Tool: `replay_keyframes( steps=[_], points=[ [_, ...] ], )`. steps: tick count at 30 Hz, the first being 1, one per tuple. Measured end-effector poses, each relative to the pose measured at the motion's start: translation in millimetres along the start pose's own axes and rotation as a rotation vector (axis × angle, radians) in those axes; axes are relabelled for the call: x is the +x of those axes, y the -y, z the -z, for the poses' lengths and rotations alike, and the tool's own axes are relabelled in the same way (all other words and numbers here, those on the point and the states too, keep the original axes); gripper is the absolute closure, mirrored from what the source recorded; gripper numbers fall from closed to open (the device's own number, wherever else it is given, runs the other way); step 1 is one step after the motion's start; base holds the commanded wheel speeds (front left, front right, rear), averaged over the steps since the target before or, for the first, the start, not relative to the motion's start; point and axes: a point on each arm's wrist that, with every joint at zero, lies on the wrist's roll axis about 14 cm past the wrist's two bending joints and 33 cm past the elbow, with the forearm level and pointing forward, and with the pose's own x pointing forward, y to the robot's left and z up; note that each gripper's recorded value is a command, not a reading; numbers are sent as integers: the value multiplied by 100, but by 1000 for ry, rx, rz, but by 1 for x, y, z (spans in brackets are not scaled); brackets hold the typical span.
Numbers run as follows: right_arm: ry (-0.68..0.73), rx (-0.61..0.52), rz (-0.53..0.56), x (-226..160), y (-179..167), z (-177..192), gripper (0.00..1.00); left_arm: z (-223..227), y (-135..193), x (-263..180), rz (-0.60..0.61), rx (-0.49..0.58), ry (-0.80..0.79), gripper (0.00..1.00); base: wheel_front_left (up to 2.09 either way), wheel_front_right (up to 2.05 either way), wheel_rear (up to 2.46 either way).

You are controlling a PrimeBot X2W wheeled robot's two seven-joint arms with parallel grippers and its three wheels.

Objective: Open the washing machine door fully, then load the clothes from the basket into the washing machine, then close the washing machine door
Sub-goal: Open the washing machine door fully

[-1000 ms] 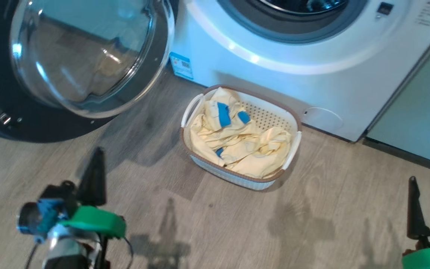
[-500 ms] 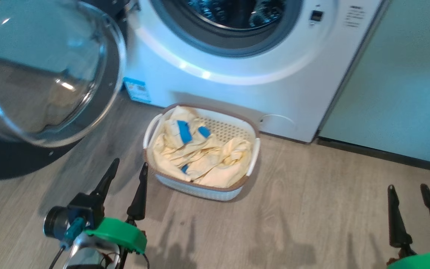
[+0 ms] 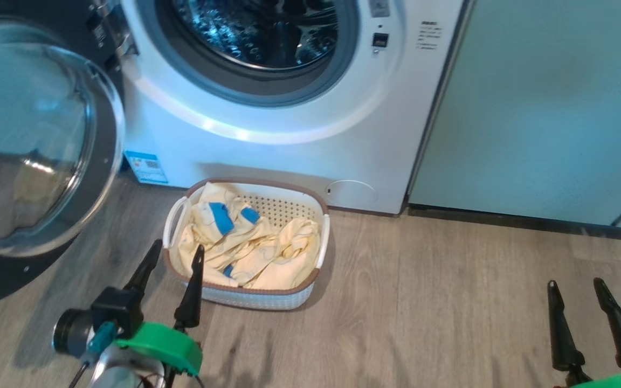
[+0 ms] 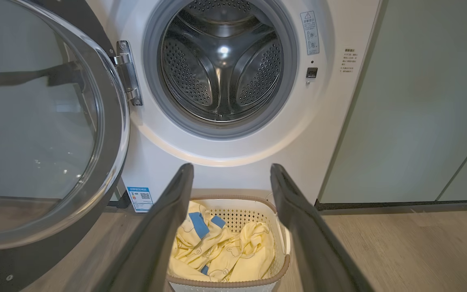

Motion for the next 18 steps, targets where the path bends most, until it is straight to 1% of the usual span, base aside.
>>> replay_keyframes(
  steps=[7, 18],
  points=[
    [-5, -3, 47, -20, 12, 0, 0, 7, 5, -3, 17, 9, -26, 0, 0, 0, 0],
    [-7, -4, 64, -23, 17, 1, 0, 8, 6, 0, 17, 15, -35, 0, 0, 0, 0]
  ],
)
